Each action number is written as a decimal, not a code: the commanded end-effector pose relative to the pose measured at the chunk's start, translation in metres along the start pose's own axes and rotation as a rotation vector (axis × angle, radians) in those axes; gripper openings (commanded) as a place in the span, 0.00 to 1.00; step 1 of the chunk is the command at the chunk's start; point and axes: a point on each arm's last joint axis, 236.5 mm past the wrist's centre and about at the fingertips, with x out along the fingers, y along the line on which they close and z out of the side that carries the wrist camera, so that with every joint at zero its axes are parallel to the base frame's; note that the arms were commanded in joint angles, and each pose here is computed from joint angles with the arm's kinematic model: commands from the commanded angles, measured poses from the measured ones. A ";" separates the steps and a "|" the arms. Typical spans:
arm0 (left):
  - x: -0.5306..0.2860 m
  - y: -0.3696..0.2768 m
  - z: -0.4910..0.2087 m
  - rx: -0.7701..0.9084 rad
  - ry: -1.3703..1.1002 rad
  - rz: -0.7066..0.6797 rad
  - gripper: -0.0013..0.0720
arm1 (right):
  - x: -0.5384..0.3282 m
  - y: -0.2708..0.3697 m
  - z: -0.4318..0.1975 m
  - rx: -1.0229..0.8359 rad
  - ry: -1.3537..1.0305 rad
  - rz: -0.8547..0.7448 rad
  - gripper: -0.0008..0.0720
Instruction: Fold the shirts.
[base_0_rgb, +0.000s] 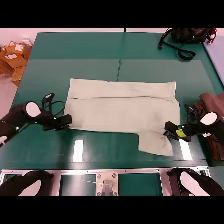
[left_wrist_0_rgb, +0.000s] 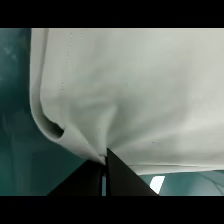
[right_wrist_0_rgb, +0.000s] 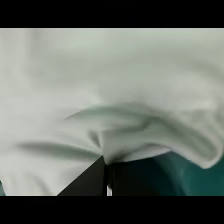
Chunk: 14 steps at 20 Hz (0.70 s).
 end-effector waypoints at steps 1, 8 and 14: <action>-0.020 0.027 -0.008 0.103 0.079 0.145 0.05 | -0.017 -0.023 -0.007 -0.001 -0.018 -0.104 0.03; -0.050 -0.012 0.052 0.192 -0.114 0.055 0.05 | -0.070 0.030 0.051 -0.068 -0.214 0.000 0.03; -0.037 -0.042 0.120 0.205 -0.120 0.021 0.05 | -0.080 0.077 0.120 -0.089 -0.294 0.076 0.03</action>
